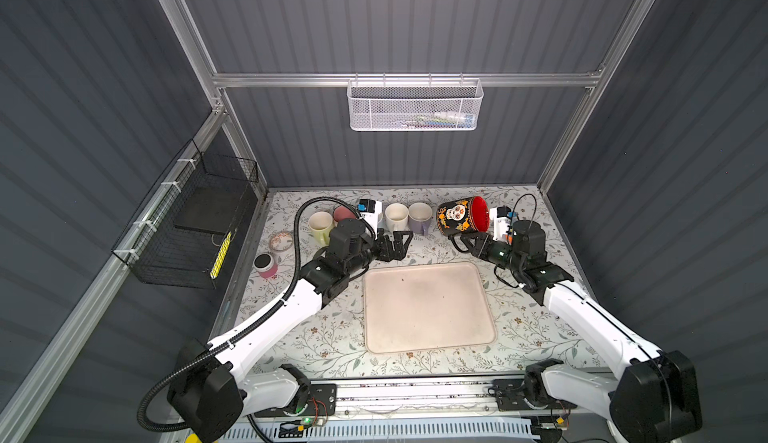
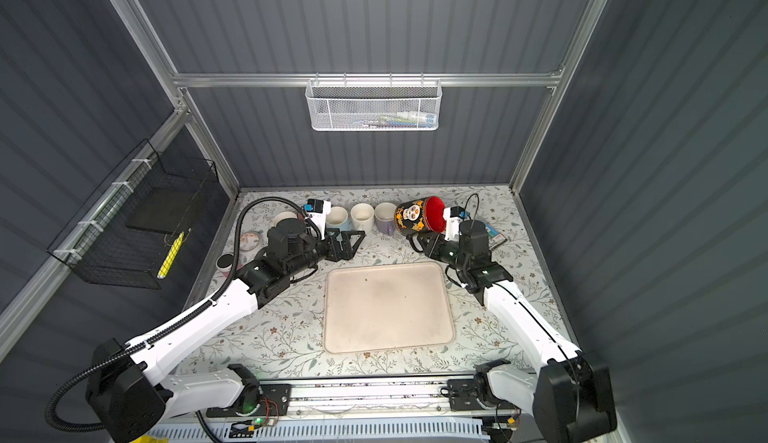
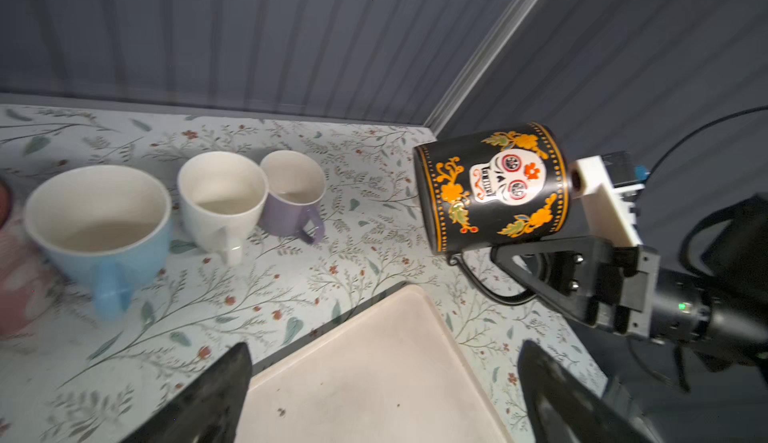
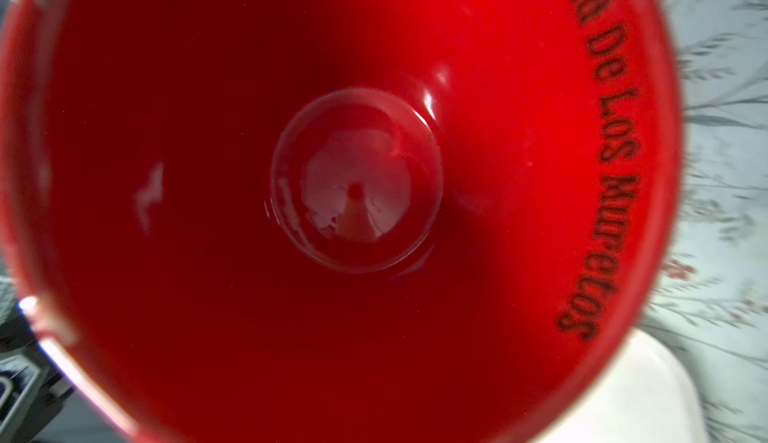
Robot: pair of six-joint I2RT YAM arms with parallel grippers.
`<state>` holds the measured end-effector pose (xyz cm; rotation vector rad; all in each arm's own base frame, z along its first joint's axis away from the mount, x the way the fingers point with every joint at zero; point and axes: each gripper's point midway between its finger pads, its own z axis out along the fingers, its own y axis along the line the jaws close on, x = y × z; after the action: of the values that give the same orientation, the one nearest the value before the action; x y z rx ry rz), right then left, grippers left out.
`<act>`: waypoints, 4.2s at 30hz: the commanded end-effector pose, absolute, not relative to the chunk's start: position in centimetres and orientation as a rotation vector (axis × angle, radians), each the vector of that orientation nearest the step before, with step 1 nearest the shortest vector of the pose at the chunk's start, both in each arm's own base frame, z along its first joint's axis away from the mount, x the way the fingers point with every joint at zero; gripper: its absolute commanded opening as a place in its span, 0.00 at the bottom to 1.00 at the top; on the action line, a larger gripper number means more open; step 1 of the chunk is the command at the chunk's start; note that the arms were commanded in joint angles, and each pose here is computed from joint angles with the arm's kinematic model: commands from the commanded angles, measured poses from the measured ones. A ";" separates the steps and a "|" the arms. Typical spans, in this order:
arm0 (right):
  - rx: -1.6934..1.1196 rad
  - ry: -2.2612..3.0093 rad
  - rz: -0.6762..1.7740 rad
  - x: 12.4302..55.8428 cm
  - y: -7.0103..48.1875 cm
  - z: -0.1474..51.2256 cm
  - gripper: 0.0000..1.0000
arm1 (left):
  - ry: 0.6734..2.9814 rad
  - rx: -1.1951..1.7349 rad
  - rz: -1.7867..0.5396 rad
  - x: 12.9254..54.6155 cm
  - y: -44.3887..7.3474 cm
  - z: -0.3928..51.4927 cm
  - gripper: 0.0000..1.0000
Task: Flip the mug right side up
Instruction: 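Open the left gripper and draw it back while the right gripper takes the mug, then carry the black skull mug with the right gripper to the end of the mug row, then lower the mug upright onto the table and open the right gripper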
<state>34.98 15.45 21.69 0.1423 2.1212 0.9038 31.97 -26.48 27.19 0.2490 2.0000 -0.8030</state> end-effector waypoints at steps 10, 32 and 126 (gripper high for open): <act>0.124 2.108 0.609 38.9 13.5 25.6 0.00 | 2.206 0.188 -0.398 31.8 -21.0 21.9 1.00; 0.011 2.318 0.169 46.2 13.9 23.7 0.00 | 2.248 0.235 -0.249 30.7 -18.7 20.1 1.00; -0.082 2.543 0.046 50.9 15.7 12.1 0.49 | 2.270 0.227 -0.299 30.0 -18.9 20.7 1.00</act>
<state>50.53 15.35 10.24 -0.0951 2.5989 0.0238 30.41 -18.73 19.74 0.2360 2.2745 -0.2633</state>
